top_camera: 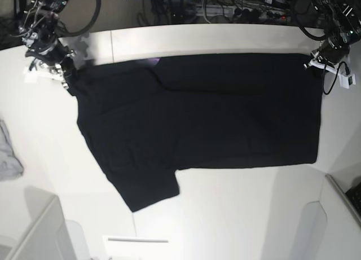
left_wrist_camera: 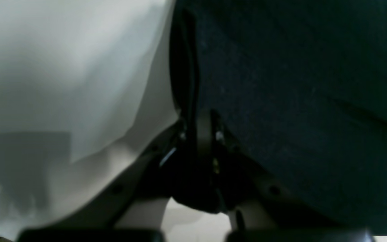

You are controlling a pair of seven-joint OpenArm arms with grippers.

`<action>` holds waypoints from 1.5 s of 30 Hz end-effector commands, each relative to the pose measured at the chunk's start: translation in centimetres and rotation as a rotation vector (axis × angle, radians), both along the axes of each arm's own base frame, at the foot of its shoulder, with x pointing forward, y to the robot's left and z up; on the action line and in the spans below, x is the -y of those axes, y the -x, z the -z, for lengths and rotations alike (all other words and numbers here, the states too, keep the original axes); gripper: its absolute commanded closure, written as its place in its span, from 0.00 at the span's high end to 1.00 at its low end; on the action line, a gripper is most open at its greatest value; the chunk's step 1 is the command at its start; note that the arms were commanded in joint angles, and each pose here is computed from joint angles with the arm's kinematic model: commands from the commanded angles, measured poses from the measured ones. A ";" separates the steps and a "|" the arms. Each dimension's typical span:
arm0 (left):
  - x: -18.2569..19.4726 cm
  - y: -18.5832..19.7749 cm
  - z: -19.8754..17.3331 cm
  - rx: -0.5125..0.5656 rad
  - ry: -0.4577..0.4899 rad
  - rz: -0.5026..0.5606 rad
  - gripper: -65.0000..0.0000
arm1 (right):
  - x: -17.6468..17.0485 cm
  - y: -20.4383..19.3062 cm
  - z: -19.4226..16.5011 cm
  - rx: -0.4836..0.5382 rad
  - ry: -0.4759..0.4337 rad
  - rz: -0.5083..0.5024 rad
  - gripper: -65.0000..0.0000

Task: Fold the T-shirt properly
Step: 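Regrasp the collar edge with both grippers and drag it taut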

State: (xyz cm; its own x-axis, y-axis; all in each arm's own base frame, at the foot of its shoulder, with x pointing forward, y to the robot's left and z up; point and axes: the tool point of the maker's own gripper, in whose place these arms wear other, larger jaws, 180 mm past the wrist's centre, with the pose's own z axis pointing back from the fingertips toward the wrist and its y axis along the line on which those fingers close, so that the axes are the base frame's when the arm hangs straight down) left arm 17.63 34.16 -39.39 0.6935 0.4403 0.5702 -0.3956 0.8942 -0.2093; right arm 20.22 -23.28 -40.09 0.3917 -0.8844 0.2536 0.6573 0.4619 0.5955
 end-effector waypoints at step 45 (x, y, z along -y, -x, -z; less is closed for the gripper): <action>-1.1 5.1 0.8 -0.106 -0.041 -0.003 0.51 | 0.0 5.6 0.7 -0.092 0.036 0.000 0.38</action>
